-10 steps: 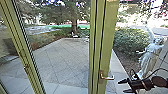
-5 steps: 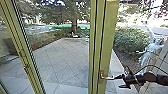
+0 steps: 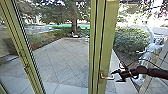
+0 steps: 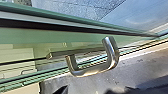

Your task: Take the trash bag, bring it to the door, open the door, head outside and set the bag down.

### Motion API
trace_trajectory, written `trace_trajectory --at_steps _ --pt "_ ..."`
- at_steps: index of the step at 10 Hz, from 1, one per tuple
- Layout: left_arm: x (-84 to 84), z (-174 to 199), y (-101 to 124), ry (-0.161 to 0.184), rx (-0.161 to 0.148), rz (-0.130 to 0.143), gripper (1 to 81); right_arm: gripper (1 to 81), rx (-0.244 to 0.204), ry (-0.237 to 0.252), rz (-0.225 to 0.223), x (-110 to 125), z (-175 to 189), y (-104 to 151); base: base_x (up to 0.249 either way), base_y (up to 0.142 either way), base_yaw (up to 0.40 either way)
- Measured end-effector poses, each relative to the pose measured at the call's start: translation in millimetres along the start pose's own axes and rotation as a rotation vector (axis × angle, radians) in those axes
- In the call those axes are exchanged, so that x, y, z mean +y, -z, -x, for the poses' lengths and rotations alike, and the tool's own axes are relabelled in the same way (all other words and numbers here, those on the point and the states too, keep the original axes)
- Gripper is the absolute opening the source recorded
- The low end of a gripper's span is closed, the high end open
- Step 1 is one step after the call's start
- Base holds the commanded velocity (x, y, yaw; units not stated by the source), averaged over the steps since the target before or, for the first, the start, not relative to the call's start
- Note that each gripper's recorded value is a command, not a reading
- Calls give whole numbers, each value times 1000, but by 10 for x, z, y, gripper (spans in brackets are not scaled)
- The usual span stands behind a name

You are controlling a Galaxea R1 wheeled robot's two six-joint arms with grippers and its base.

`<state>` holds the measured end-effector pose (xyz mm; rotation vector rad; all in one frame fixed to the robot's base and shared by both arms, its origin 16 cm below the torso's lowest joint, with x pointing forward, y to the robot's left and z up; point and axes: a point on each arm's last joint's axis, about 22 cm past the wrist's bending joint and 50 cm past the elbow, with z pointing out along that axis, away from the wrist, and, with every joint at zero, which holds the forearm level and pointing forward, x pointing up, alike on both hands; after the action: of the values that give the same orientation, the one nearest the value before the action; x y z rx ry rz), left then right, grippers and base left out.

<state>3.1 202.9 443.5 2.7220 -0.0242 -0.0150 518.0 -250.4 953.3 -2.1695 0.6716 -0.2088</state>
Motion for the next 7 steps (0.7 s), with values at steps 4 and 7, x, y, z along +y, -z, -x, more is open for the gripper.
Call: trace_trajectory --at_steps 4,7 --pt "-26 31 3 2 -2 -6 10 811 23 -49 54 15 -266 -122 0 0 0" --pt "-91 58 -5 4 -5 -24 10 811 7 -71 98 20 -304 -398 0 0 0"
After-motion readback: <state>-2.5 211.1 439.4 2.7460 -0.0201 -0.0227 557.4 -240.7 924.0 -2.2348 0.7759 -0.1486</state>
